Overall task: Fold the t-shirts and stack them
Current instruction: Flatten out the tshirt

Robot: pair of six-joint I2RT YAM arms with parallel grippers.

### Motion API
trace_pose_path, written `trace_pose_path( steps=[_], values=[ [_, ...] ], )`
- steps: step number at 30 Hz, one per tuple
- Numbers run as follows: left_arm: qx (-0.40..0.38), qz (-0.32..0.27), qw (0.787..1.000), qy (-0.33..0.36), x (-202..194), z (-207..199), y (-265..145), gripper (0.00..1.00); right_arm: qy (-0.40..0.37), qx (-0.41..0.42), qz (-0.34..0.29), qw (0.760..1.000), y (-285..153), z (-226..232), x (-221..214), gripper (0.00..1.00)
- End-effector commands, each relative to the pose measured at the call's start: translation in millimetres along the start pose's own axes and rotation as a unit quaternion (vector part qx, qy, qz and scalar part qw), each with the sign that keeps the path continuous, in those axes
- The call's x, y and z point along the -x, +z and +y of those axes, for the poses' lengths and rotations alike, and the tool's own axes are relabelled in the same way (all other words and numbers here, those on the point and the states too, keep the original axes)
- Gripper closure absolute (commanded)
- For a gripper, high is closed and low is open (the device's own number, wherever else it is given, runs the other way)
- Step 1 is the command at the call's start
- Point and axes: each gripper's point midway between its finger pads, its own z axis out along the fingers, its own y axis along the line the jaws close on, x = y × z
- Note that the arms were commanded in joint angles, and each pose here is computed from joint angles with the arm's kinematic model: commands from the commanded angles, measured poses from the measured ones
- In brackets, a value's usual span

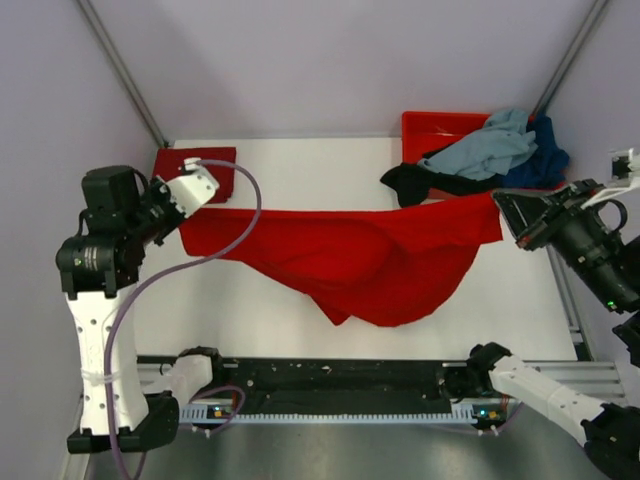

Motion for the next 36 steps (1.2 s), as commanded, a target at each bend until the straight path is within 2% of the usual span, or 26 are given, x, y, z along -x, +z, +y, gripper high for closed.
trace_pose_path(
  steps=[1, 4, 6, 9, 11, 14, 20, 22, 24, 27, 31, 36],
  values=[
    [-0.169, 0.009, 0.985, -0.017, -25.0, -78.8, 52.6, 1.0, -0.014, -0.009, 0.064, 0.998, 35.1, -5.7, -40.5, 1.0],
    [-0.326, 0.029, 0.945, 0.02, -48.0, -158.1, 61.6, 0.97, -0.018, -0.034, 0.113, 0.993, 55.7, -18.9, -78.5, 1.0],
    [-0.416, 0.034, 0.907, 0.065, -60.7, -215.0, 56.9, 0.81, -0.015, -0.041, 0.144, 0.989, 67.2, -26.1, -108.9, 1.0],
    [-0.486, 0.047, 0.864, 0.122, -87.8, -273.8, 53.3, 0.56, -0.011, -0.054, 0.182, 0.982, 79.5, -37.0, -148.4, 1.0],
    [-0.511, 0.059, 0.848, 0.132, -100.3, -291.4, 56.4, 0.5, -0.013, -0.069, 0.202, 0.977, 83.5, -46.3, -168.6, 1.0],
    [-0.498, 0.091, 0.854, 0.119, -110.1, -298.0, 79.7, 0.47, -0.019, -0.085, 0.214, 0.973, 86.1, -55.0, -182.3, 1.0],
    [-0.44, 0.14, 0.882, 0.096, -110.6, -287.0, 124.0, 0.47, -0.026, -0.096, 0.216, 0.971, 87.6, -61.8, -188.2, 1.0],
    [-0.432, 0.14, 0.886, 0.089, -105.4, -278.6, 129.6, 0.47, -0.029, -0.098, 0.214, 0.971, 87.3, -62.9, -187.4, 1.0],
    [-0.436, 0.12, 0.888, 0.083, -95.1, -272.0, 130.2, 0.43, -0.032, -0.1, 0.212, 0.972, 87.3, -63.9, -186.3, 1.0],
    [-0.451, 0.099, 0.882, 0.092, -87.0, -269.2, 128.0, 0.39, -0.04, -0.103, 0.21, 0.971, 87.5, -66.0, -185.2, 1.0],
    [-0.45, 0.096, 0.88, 0.119, -95.3, -266.8, 134.3, 0.38, -0.043, -0.104, 0.215, 0.97, 88.1, -67.5, -188.8, 1.0],
    [-0.491, 0.124, 0.852, 0.132, -111.1, -274.5, 131.6, 0.38, -0.047, -0.109, 0.217, 0.969, 88.5, -70.1, -190.8, 1.0]
  ],
)
